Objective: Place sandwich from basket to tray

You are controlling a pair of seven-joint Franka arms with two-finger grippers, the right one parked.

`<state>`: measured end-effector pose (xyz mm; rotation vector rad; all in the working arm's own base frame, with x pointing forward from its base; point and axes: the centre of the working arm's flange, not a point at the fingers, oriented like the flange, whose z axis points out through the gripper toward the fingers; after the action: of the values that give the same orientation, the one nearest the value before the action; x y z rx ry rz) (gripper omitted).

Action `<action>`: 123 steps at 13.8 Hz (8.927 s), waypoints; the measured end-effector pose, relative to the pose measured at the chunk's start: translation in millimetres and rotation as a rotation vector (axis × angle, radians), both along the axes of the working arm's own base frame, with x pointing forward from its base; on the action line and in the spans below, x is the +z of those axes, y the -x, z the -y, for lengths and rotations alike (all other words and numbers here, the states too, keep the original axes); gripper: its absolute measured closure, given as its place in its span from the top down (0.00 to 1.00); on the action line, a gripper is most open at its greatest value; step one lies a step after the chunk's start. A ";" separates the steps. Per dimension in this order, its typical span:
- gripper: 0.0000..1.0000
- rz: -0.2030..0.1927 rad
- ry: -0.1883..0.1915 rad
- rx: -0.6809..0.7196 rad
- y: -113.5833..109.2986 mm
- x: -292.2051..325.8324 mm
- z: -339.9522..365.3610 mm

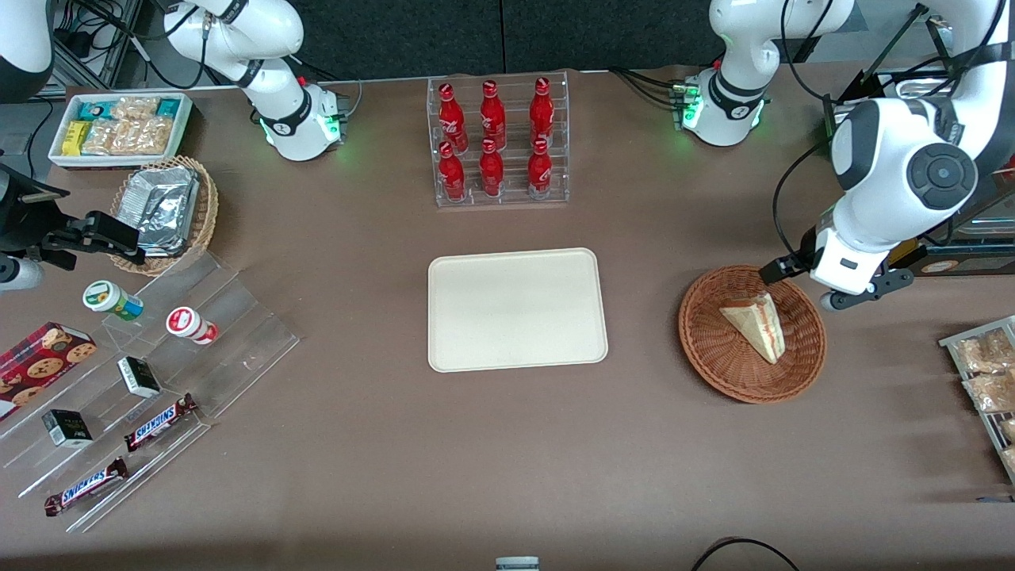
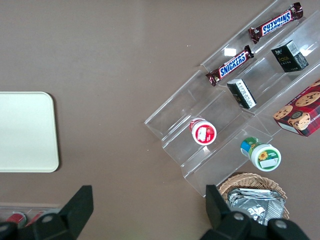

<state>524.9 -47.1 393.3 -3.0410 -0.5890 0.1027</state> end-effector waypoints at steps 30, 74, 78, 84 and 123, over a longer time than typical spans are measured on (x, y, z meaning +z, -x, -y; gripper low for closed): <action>0.31 0.016 -0.019 0.275 -18.3 -141.7 -18.2; 0.15 -0.123 -0.094 -0.404 28.2 -151.9 479.9; 0.32 -0.130 -0.099 -0.403 27.5 -160.2 480.5; 0.89 -0.123 -0.094 -0.401 26.0 -157.3 482.9; 1.00 -0.302 0.063 -0.337 10.8 194.7 -5.6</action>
<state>514.1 -41.4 588.0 -3.0418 -0.0525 0.5610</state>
